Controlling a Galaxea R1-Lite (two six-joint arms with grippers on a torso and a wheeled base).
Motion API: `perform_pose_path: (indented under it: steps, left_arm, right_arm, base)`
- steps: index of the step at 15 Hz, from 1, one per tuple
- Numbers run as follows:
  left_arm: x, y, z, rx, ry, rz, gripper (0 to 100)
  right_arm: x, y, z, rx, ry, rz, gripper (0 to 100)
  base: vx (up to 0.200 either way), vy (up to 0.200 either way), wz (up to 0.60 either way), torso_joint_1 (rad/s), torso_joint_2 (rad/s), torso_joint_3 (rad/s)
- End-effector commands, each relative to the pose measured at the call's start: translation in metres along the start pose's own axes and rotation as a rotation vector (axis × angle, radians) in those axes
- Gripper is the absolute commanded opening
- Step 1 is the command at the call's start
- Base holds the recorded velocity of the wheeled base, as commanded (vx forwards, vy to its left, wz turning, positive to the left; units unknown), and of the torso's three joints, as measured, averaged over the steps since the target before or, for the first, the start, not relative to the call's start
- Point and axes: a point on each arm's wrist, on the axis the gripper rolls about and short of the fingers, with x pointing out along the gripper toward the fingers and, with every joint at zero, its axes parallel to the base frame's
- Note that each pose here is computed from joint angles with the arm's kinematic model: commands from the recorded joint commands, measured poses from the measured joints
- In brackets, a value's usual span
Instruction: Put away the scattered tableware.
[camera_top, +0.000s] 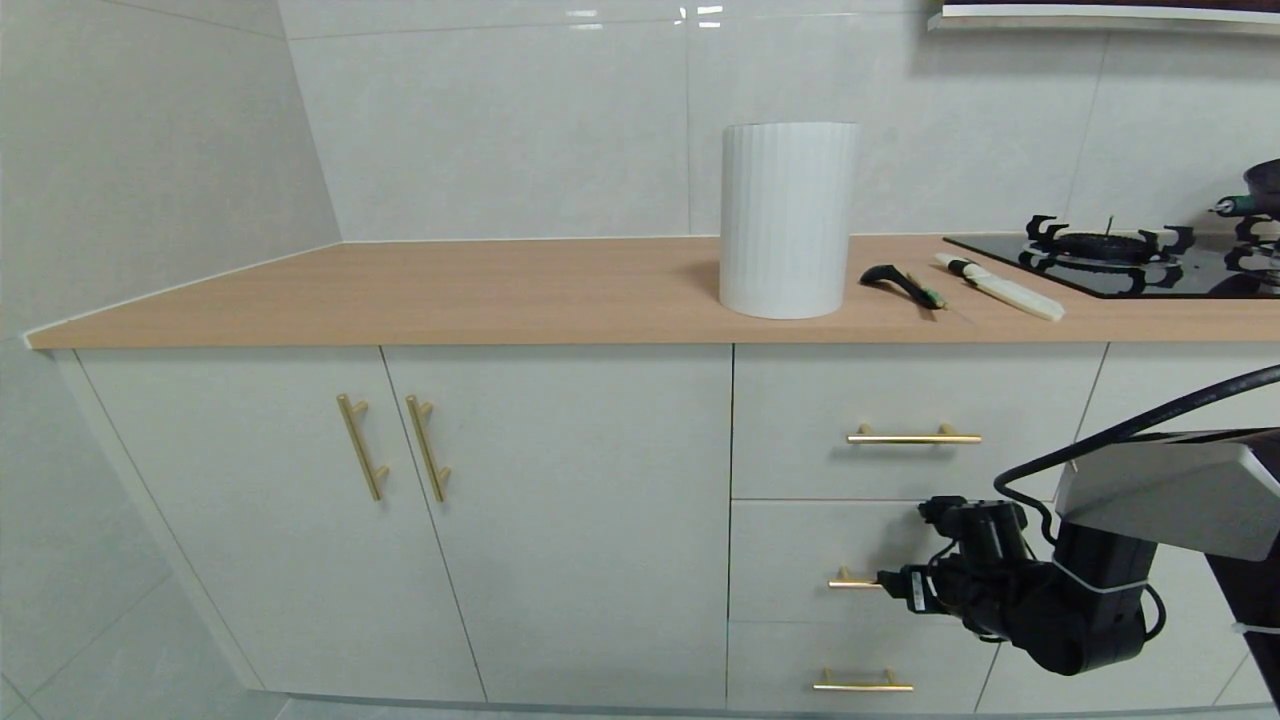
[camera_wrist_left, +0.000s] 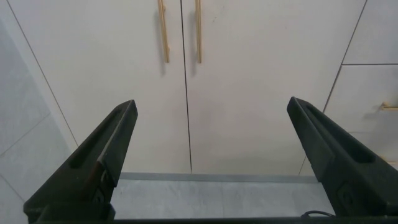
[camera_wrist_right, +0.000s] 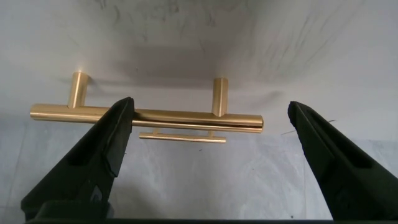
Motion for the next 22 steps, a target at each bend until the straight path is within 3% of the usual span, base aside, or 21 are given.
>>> perform_pose_path:
  steps: [1,10,13,16,20,22]
  left_arm:
    - [0.000,0.000,0.000,0.001,-0.001,0.000,100]
    - [0.000,0.000,0.000,-0.001,-0.001,0.000,100]
    - [0.000,0.000,0.000,0.001,-0.001,0.000,100]
    - [0.000,0.000,0.000,0.001,-0.001,0.000,100]
    - [0.000,0.000,0.000,0.001,-0.001,0.000,100]
    - [0.000,0.000,0.000,0.001,-0.001,0.000,100]
  right_arm:
    - [-0.001,0.000,0.000,-0.003,0.007,-0.007,100]
    - [-0.015,0.007,-0.004,-0.034,0.041,-0.033,100]
    - [-0.054,0.006,0.005,-0.044,0.044,-0.020,100]
    - [-0.121,0.015,0.033,-0.083,0.083,0.016,100]
    - [-0.195,0.024,0.069,-0.083,-0.083,0.081,100]
    - [-0.201,0.026,0.074,-0.056,-0.115,0.093,100]
  base:
    - [0.000,0.000,0.00,0.000,0.00,0.000]
    - [0.000,0.000,0.00,0.000,0.00,0.000]
    - [0.000,0.000,0.00,0.000,0.00,0.000]
    - [0.000,0.000,0.00,0.000,0.00,0.000]
    - [0.000,0.000,0.00,0.000,0.00,0.000]
    - [0.000,0.000,0.00,0.000,0.00,0.000]
